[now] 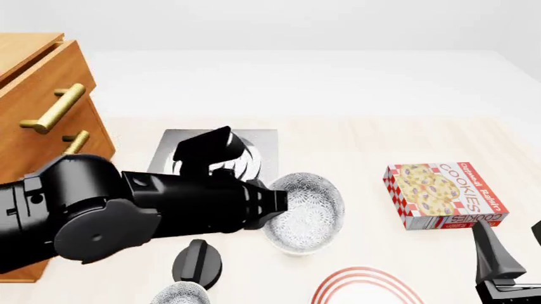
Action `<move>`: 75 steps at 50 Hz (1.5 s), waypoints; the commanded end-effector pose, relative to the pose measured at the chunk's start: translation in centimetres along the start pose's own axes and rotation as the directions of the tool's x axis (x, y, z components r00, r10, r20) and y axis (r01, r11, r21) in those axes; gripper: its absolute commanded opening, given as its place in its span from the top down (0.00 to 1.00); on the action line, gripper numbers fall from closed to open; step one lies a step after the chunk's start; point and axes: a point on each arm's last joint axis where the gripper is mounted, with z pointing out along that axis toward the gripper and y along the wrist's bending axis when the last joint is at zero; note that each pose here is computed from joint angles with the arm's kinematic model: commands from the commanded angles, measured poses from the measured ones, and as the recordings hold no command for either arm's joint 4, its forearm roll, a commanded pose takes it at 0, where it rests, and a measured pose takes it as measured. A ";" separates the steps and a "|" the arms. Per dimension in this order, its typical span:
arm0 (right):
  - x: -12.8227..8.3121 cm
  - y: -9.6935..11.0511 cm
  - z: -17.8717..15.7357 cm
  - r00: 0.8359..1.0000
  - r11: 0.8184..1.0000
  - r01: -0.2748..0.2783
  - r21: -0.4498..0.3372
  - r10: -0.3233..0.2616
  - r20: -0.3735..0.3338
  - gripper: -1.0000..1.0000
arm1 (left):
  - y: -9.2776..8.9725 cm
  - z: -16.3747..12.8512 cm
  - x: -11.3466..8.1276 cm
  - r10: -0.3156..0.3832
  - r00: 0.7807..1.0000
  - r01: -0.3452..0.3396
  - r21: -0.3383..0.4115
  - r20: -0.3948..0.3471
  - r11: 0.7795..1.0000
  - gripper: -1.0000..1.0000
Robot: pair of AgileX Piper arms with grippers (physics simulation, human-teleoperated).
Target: Pick the akita bowl on the wooden cabinet and place it on the plate.
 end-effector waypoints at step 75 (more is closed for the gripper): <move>0.0 0.0 0.0 1.000 1.000 0.000 0.000 0.000 0.000 0.00 | -0.9 9.4 4.0 -0.044 0.986 0.034 -0.061 -0.162 0.998 1.00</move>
